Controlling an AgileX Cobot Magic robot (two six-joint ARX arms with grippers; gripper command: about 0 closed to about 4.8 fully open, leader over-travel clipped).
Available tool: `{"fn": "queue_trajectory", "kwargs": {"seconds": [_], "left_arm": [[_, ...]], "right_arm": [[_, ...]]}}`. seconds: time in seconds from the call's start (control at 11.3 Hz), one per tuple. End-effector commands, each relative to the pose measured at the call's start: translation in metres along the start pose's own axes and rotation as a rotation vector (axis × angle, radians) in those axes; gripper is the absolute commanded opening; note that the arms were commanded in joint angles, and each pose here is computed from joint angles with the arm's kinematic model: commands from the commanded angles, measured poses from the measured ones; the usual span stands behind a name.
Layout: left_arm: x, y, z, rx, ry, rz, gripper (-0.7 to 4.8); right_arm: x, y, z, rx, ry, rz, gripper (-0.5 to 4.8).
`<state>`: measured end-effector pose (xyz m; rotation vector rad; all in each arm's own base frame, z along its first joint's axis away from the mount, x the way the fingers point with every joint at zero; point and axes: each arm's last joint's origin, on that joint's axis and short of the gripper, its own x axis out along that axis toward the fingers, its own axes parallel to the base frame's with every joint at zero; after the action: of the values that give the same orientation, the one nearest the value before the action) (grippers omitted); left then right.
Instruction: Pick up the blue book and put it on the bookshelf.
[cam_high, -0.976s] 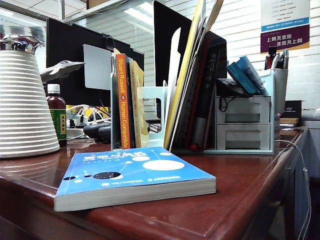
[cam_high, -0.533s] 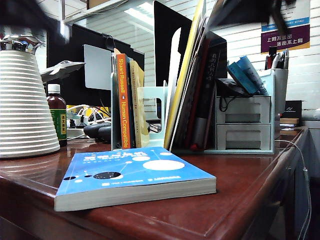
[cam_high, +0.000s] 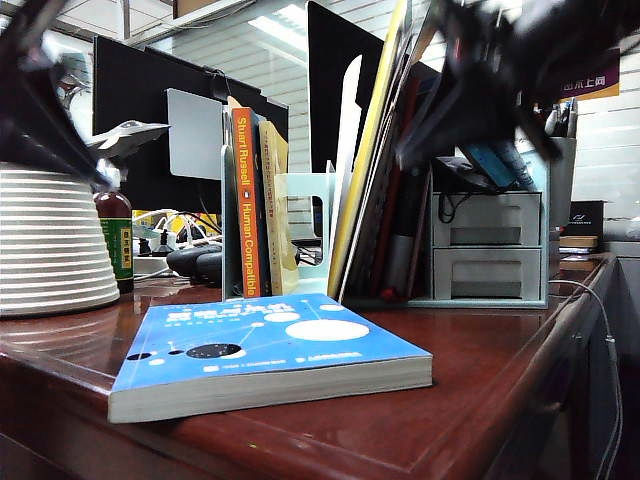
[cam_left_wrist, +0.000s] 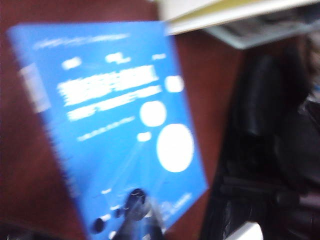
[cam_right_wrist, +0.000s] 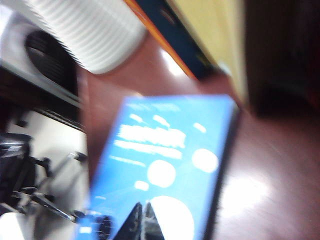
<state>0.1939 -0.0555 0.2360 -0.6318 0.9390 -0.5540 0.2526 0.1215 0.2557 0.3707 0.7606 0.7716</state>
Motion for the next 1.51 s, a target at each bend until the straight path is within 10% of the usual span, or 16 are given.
{"fn": "queue_trajectory", "kwargs": {"seconds": [0.09, 0.53, 1.24, 1.51], "left_arm": [[0.011, 0.008, 0.004, -0.061, 0.016, 0.04, 4.79], [0.044, 0.029, 0.009, -0.143, 0.105, 0.036, 4.79], [0.078, 0.049, 0.009, -0.201, 0.159, 0.07, 4.79], [0.086, 0.054, 0.009, -0.233, 0.161, 0.067, 4.79]], "right_arm": [[0.017, -0.01, -0.001, 0.003, 0.011, -0.011, 2.49], [0.048, -0.033, -0.008, 0.028, 0.05, -0.026, 2.44], [0.059, -0.043, -0.014, 0.045, 0.061, -0.106, -0.08], [0.066, -0.047, -0.02, 0.055, 0.091, -0.11, -0.08]]}}
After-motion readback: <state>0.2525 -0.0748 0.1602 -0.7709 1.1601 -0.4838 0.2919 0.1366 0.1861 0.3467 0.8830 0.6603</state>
